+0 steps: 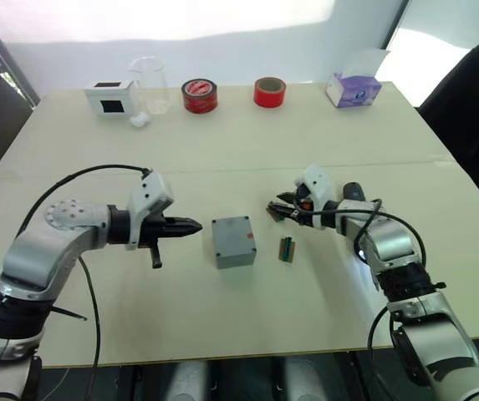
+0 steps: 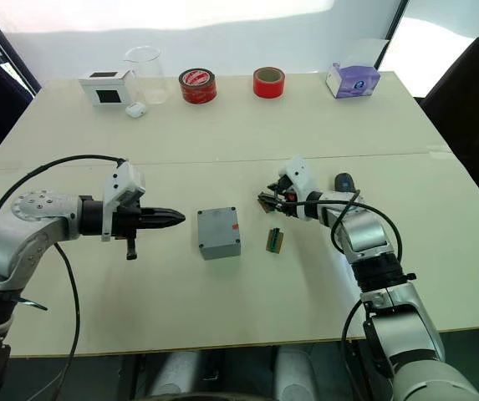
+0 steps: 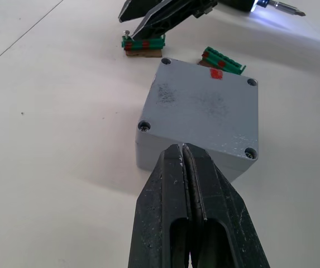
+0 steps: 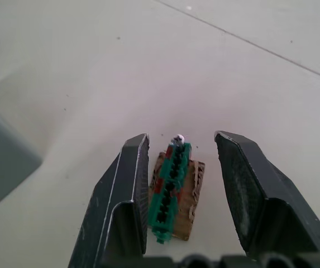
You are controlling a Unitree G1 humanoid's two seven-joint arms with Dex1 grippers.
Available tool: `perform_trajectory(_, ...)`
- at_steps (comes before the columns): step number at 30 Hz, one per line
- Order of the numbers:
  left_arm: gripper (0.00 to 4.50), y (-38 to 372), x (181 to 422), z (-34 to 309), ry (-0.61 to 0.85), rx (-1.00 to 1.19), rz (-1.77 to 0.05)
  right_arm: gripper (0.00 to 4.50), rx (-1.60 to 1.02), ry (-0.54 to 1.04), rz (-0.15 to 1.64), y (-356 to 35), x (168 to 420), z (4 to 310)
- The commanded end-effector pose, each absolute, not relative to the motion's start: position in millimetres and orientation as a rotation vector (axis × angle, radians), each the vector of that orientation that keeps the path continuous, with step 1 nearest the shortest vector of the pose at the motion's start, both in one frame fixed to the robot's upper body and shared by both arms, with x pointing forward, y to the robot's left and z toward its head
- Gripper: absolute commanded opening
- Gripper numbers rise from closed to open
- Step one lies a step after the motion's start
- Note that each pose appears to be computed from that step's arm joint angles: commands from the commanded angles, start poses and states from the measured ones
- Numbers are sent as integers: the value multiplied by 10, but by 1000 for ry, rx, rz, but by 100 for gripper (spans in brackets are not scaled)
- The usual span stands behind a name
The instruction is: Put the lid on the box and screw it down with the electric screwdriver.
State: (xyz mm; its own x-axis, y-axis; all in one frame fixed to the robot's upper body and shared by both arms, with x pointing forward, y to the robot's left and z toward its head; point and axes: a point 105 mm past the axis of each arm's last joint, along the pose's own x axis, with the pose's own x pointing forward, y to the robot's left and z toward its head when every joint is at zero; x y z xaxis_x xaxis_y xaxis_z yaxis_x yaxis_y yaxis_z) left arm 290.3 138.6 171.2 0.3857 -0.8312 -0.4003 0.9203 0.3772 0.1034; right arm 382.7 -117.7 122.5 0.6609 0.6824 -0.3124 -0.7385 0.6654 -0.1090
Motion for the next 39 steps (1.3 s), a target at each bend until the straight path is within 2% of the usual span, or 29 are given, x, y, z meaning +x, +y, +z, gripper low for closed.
perform_trajectory(1, 0, 1308, 2864, 1761, 275, 351, -1165, 180, -267, 189, 817, -1118, 3880, 1389)
perform_trajectory(10, 0, 1305, 2873, 1727, 280, 361, -1154, 180, -267, 191, 808, -1099, 3937, 1364)
perform_trajectory(11, 0, 1305, 2874, 1727, 280, 361, -1153, 129, -267, 192, 808, -1096, 3940, 1361)
perform_trajectory(12, 0, 1305, 2875, 1727, 280, 360, -1153, 107, -269, 192, 809, -1092, 3941, 1355)
perform_trajectory(14, 0, 1309, 2874, 1727, 280, 359, -1150, 18, -269, 191, 811, -1077, 3942, 1349)
perform_trajectory(15, 0, 1312, 2875, 1726, 280, 358, -1148, 3, -269, 191, 811, -1072, 3944, 1350)
perform_trajectory(26, 0, 1326, 2883, 1703, 284, 356, -1143, 3, -251, 178, 824, -1068, 3891, 1445)
perform_trajectory(35, 0, 1329, 2892, 1710, 281, 351, -1144, 3, -213, 125, 796, -1114, 3830, 1667)
perform_trajectory(39, 0, 1331, 2899, 1708, 281, 352, -1144, 3, -218, 132, 795, -1105, 3817, 1648)
